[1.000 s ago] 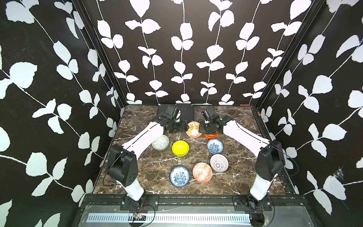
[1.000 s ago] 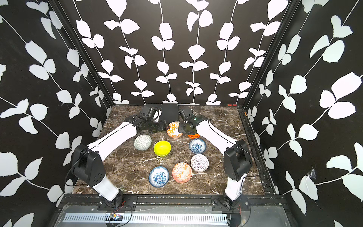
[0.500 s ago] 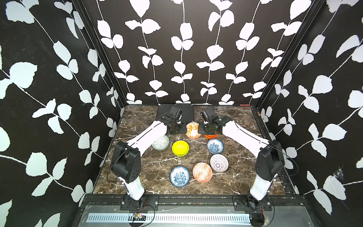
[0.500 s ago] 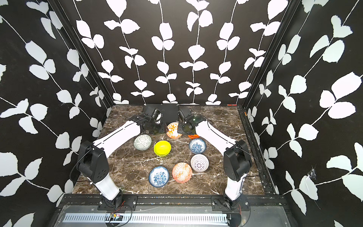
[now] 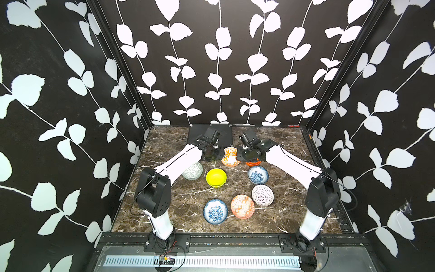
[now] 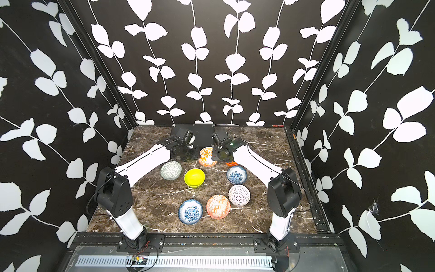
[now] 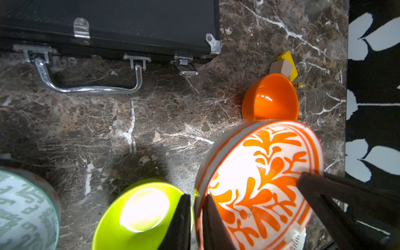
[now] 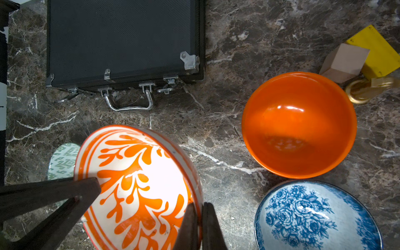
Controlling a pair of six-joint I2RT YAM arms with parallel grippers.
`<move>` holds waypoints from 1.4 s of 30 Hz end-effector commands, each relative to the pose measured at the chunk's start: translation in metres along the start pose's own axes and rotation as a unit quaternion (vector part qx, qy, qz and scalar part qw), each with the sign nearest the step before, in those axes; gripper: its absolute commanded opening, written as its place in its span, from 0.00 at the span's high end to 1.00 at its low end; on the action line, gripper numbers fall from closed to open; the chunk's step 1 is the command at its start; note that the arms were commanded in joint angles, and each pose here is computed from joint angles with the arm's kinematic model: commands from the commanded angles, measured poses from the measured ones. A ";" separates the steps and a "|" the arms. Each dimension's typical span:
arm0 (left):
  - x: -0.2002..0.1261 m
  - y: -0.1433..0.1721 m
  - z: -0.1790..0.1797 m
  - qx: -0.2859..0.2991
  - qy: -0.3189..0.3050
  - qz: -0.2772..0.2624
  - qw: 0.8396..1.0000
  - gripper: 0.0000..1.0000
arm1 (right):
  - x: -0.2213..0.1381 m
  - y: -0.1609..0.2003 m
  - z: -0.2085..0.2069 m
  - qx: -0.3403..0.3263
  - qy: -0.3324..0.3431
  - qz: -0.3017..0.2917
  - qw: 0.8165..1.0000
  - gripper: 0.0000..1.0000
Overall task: Stack the bowls
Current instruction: Pick up the bowl from the center of the board, then place the bowl on the bowl.
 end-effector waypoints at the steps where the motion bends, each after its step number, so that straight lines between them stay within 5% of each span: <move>1: -0.003 -0.006 -0.008 0.006 0.006 -0.007 1.000 0.93 | -0.019 -0.016 0.021 -0.006 -0.039 -0.036 0.999 1.00; 3: -0.003 -0.006 -0.008 0.006 0.004 -0.004 1.000 1.00 | -0.020 -0.015 0.022 -0.006 -0.040 -0.036 0.999 1.00; 10: -0.009 -0.007 -0.006 0.001 -0.005 -0.007 1.000 1.00 | -0.018 -0.014 0.020 -0.009 -0.039 -0.036 0.999 0.97; 11: -0.012 -0.008 -0.006 0.002 -0.008 -0.010 1.000 1.00 | -0.018 -0.013 0.020 -0.010 -0.039 -0.034 0.999 0.91; 15: -0.026 -0.014 -0.003 0.011 -0.021 -0.028 0.999 1.00 | -0.021 -0.012 0.017 -0.009 -0.040 -0.037 0.998 0.36; 18: -0.037 -0.015 0.003 0.012 -0.031 -0.032 0.999 1.00 | -0.027 -0.014 0.011 -0.005 -0.036 -0.050 0.998 0.19; 31: -0.121 0.036 0.117 -0.065 -0.151 -0.010 0.986 1.00 | -0.038 0.002 -0.030 0.028 -0.084 -0.114 0.989 0.17; 41: -0.117 0.079 0.154 -0.109 -0.175 0.025 0.978 1.00 | -0.051 0.008 -0.050 0.028 -0.128 -0.180 0.975 0.13; 42: -0.116 0.079 0.156 -0.110 -0.181 0.025 0.977 1.00 | -0.052 0.008 -0.053 0.029 -0.130 -0.187 0.973 0.04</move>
Point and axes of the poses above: each gripper's point midway between its finger pads, its own x axis out along the fingers, its own z axis along the line the jaws close on, y = z × x, the point moved 1 cm from there along -x, back along the fingers, and after that the axes turned 13 degrees about x, right-handed, at the moved point
